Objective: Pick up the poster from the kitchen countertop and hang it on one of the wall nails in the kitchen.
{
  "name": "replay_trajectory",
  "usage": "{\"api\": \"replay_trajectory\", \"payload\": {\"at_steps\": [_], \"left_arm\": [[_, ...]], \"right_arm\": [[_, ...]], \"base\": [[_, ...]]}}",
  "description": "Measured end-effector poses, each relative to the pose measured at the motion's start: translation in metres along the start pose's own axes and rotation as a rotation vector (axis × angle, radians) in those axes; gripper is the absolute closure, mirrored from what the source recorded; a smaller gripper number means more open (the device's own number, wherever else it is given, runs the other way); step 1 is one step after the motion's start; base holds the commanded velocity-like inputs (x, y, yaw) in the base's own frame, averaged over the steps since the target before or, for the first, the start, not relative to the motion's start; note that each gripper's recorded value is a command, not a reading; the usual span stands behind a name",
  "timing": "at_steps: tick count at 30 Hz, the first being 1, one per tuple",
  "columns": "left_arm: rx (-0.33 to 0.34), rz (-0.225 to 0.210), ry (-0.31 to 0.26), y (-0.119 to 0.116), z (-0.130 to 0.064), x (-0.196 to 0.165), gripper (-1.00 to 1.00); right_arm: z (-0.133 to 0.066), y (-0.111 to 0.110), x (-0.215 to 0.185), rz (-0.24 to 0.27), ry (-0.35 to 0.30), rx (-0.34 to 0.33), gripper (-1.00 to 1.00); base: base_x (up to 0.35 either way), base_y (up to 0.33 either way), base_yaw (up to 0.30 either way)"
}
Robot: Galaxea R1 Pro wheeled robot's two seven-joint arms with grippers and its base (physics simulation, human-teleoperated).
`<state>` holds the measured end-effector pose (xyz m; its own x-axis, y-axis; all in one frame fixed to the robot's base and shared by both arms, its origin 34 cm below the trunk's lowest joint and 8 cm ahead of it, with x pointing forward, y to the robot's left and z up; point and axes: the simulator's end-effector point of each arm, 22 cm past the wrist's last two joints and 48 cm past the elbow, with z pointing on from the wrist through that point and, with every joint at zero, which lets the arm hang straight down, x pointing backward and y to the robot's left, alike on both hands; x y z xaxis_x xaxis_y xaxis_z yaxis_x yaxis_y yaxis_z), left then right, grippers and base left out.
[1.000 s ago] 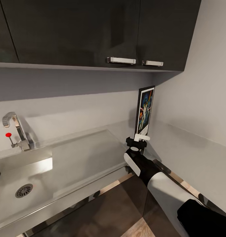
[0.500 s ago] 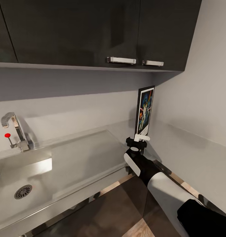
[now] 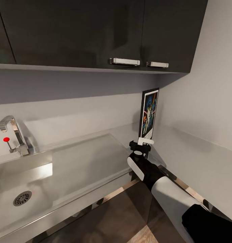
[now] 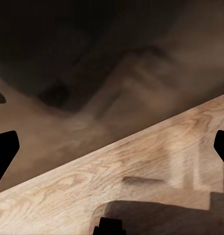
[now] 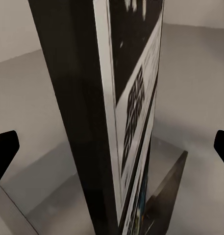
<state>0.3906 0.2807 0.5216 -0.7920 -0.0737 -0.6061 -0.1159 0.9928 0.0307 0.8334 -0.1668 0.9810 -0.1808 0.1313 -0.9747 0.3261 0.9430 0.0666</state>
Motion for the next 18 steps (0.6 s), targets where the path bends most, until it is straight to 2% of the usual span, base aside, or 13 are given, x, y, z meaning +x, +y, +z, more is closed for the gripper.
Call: {"api": "replay_trajectory", "payload": {"at_steps": [1, 2, 6, 18], "left_arm": [[0.000, 0.000, 0.000, 0.0000, 0.0001, -0.0003, -1.00], [0.000, 0.000, 0.000, 0.0000, 0.0001, -0.0002, -1.00], [0.000, 0.000, 0.000, 0.0001, 0.0000, -0.0001, -1.00], [0.000, 0.000, 0.000, 0.0001, 0.0000, -0.0001, -1.00]], "right_arm": [[0.0000, 0.0000, -0.0005, 0.003, -0.003, 0.000, -1.00], [0.0000, 0.0000, -0.0013, 0.006, -0.006, 0.000, 1.00], [0.0000, -0.0005, -0.0054, 0.024, -0.025, 0.002, 1.00], [0.0001, -0.0006, -0.0069, 0.028, -0.032, 0.002, 1.00]], "base": [[0.000, 0.000, 0.000], [0.000, 0.000, 0.000], [0.000, 0.000, 0.000], [0.000, 0.000, 0.000]]}}
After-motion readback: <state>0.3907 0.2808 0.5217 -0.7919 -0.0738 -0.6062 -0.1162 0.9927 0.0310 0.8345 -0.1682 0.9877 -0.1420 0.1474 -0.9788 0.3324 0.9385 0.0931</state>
